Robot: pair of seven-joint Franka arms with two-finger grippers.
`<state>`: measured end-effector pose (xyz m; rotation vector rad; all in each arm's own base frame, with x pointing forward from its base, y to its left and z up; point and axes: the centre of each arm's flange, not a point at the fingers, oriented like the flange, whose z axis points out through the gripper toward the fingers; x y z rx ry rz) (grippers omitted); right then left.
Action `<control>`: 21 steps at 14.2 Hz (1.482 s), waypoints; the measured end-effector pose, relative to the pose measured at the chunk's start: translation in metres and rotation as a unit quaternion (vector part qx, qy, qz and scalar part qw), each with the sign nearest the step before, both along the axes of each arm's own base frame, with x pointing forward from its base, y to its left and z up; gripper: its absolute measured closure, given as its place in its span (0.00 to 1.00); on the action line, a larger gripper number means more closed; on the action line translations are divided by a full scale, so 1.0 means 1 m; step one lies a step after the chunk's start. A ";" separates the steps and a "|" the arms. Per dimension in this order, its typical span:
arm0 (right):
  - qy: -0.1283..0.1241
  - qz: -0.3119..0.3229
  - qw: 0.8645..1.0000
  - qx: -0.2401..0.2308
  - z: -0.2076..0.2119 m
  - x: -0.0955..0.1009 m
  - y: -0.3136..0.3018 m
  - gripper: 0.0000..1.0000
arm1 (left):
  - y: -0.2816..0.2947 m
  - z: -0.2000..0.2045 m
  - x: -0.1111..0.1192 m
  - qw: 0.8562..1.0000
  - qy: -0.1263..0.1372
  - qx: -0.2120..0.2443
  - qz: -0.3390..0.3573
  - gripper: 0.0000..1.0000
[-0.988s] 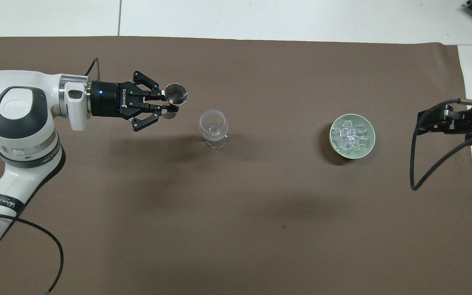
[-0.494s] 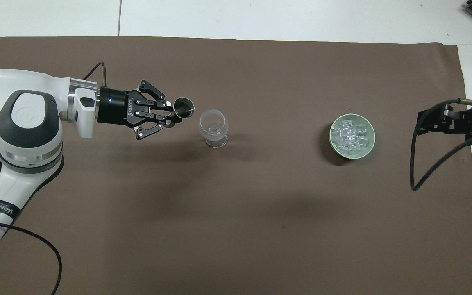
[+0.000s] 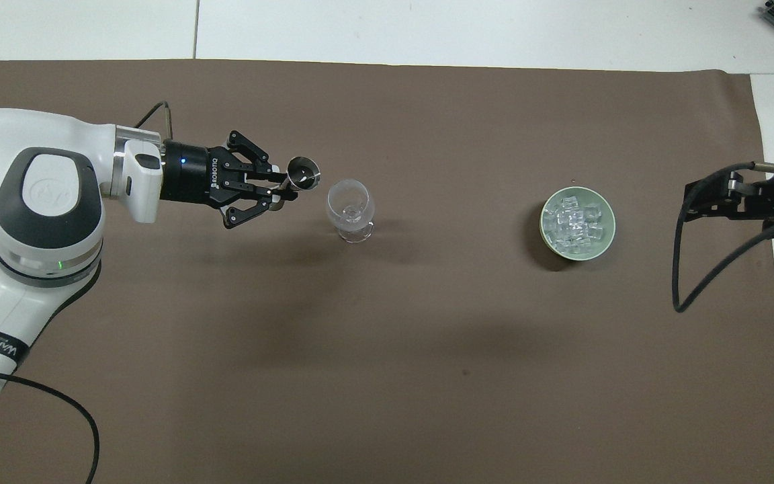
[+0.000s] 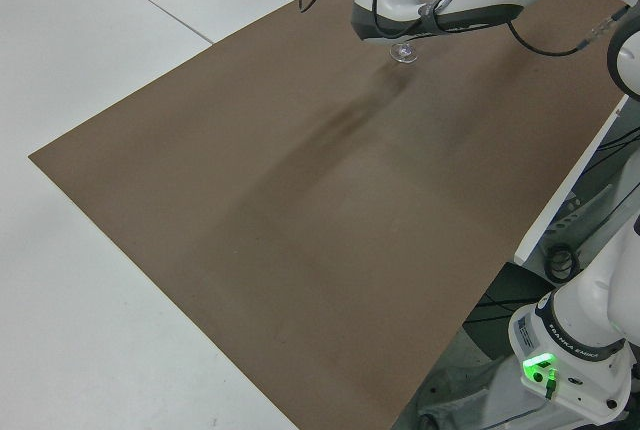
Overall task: Pour wine and add ice with both arms
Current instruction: 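Lift the metal cup with the left gripper toward the wine glass, then tilt the metal cup over the wine glass with the left gripper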
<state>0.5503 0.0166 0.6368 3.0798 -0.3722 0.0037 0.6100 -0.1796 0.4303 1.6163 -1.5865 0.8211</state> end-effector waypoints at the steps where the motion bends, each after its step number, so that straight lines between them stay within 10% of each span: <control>1: 0.000 0.000 1.000 0.000 0.000 0.000 0.000 0.00 | -0.002 0.000 -0.001 1.000 -0.001 0.014 -0.004 0.79; 21: 0.000 0.000 1.000 0.000 0.000 0.000 0.000 0.00 | -0.036 0.025 -0.009 0.992 0.008 0.129 0.001 0.79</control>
